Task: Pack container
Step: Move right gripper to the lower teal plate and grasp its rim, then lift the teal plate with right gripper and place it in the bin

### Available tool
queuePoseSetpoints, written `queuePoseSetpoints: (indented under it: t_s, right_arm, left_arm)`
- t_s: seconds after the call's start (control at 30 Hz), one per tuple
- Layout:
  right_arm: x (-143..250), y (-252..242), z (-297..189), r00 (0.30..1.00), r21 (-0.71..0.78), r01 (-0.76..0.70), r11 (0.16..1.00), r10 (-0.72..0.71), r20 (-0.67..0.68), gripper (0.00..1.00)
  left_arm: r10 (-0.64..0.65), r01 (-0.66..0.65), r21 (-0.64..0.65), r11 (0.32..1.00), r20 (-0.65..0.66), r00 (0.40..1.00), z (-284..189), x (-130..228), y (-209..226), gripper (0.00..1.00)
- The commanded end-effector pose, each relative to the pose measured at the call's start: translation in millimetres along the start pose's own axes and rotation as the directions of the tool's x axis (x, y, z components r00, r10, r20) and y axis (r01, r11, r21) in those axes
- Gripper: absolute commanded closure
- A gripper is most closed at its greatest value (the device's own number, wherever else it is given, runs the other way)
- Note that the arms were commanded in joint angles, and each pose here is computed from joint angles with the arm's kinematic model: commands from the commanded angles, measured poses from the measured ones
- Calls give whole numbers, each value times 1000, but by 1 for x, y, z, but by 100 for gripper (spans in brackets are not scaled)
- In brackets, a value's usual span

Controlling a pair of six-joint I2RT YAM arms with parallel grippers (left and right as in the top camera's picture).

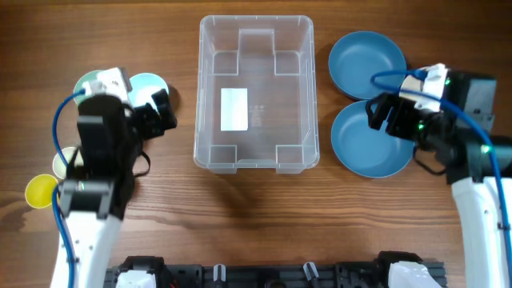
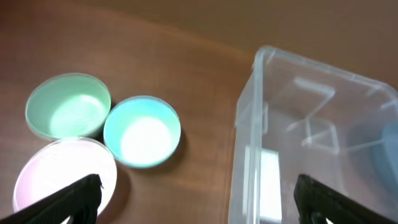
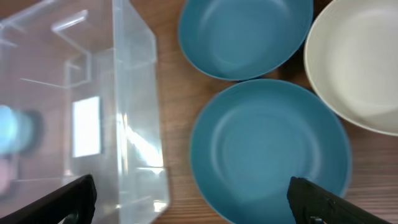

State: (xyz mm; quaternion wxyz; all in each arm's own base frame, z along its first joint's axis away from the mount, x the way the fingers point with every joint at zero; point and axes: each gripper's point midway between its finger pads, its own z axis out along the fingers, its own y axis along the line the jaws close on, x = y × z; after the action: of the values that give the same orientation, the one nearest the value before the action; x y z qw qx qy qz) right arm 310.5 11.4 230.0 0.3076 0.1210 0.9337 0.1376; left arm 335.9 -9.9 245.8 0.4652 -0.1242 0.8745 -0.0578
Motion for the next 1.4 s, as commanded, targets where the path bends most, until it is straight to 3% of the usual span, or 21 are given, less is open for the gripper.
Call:
queuePoseSetpoints:
  t_s: [0.0, 0.17, 0.43, 0.73, 0.87, 0.93, 1.1, 1.17, 1.27, 1.37]
  right_arm:
    - [-5, -30, -1, 969, 50, -244, 969, 245, -16, 0]
    - [14, -89, 20, 918, 208, -354, 912, 381, -106, 0]
    - [90, -144, 108, 827, 388, -334, 859, 464, -317, 0]
    - [118, -169, 136, 845, 440, -325, 837, 467, -263, 1]
    - [118, -170, 136, 846, 439, -325, 838, 465, -261, 14]
    - [118, -169, 136, 846, 439, -325, 838, 465, -262, 28]
    - [118, -169, 136, 845, 439, -325, 838, 465, -262, 51]
    - [118, -169, 136, 845, 439, -325, 838, 465, -263, 53]
    - [119, -169, 136, 844, 440, -325, 837, 467, -265, 66]
    - [119, -169, 136, 844, 440, -324, 837, 466, -265, 70]
  left_arm:
    - [-1, 0, 67, 998, 13, 1000, 2, -28, -20, 0]
    - [-34, 29, 89, 996, 57, 998, 1, -40, -24, 0]
    - [-31, 31, 30, 999, 25, 999, 17, -33, -15, 0]
    - [-31, 30, 29, 999, 24, 999, 18, -33, -15, 0]
    - [-31, 30, 29, 999, 24, 999, 18, -33, -15, 0]
    - [-31, 30, 30, 999, 24, 999, 18, -33, -15, 1]
    - [-31, 30, 30, 999, 24, 999, 18, -32, -15, 0]
    - [-31, 30, 30, 999, 24, 999, 18, -33, -15, 0]
    - [-31, 30, 29, 999, 24, 999, 18, -33, -15, 0]
    - [-31, 30, 30, 999, 24, 999, 18, -32, -15, 0]
